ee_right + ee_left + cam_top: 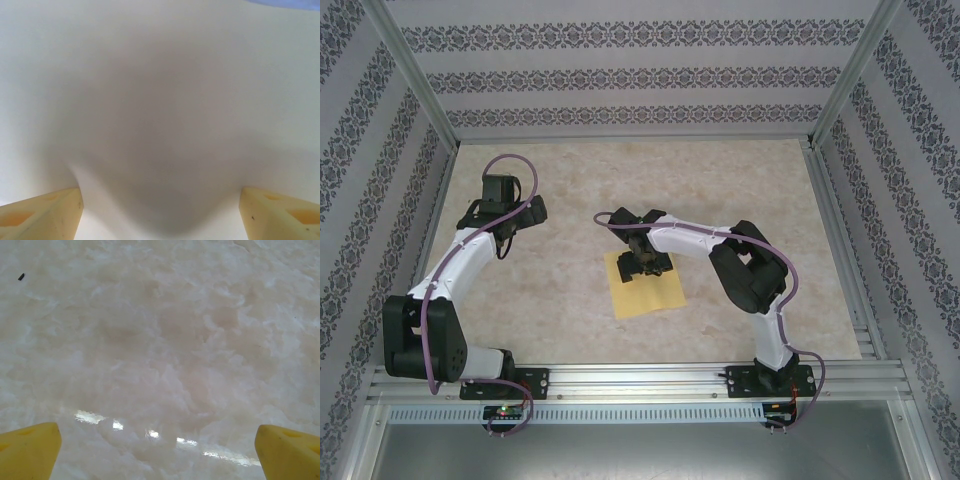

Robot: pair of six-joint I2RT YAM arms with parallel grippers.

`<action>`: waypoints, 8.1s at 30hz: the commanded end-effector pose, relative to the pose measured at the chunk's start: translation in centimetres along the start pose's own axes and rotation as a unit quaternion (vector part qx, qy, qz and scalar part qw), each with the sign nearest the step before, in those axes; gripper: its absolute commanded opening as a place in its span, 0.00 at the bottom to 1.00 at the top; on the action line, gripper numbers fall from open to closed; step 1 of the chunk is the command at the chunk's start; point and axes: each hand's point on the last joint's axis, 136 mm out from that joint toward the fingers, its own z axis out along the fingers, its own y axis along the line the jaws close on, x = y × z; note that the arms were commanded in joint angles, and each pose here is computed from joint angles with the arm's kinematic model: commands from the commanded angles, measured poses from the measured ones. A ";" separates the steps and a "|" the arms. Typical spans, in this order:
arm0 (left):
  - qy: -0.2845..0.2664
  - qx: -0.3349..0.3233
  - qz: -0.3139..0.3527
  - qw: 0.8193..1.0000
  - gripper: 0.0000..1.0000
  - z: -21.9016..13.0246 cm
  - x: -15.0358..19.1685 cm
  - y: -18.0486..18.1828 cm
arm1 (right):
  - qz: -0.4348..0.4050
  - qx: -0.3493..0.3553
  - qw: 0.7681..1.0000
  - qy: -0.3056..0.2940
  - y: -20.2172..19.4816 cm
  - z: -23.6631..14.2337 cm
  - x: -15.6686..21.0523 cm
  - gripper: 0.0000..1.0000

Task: Fold a paper plane with a square sheet of paper (pick it up from the middle)
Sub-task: Fold the square sheet of paper in half at the center of the table, then hold the square sheet of paper at the center of the table.

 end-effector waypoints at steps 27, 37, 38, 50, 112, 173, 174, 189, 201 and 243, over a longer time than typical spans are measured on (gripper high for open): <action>0.003 -0.001 -0.008 1.000 1.00 -0.3 -0.5 0.0 | 0.011 0.022 1.000 0.019 0.4 1.2 1.2 0.89; 0.014 0.011 -0.019 1.000 1.00 -0.1 0.1 -0.4 | 0.017 -0.003 1.000 0.015 1.0 1.1 1.1 0.64; 0.017 0.015 -0.021 1.000 1.00 -0.1 0.3 -0.5 | 0.018 -0.015 1.000 0.005 1.4 0.5 0.7 0.62; 0.078 0.118 -0.076 0.987 0.96 0.7 4.3 -3.6 | 0.010 -0.320 0.939 -0.128 9.2 -9.7 -5.2 0.21; 0.227 0.313 -0.084 0.918 0.39 1.1 17.9 -16.7 | -0.006 -0.190 0.979 -0.077 2.8 -1.1 -3.8 0.63; 0.176 0.248 -0.089 0.948 0.29 3.2 16.2 -15.2 | 0.097 -0.032 0.995 0.008 0.0 7.5 -0.9 0.59; 0.178 0.248 -0.089 0.948 0.29 3.3 16.4 -15.1 | 0.097 -0.030 0.995 0.009 0.0 7.5 -0.9 0.59; 0.177 0.249 -0.093 0.948 0.27 3.2 16.1 -15.3 | 0.101 -0.018 0.994 0.020 -0.5 8.3 -0.5 0.62; 0.170 0.245 -0.091 0.950 0.26 3.1 15.7 -15.2 | 0.096 -0.018 0.995 0.030 -0.5 8.9 -0.2 0.59; 0.210 0.281 -0.087 0.932 0.09 3.8 17.5 -17.3 | 0.071 -0.025 0.996 0.052 0.0 10.4 0.4 0.59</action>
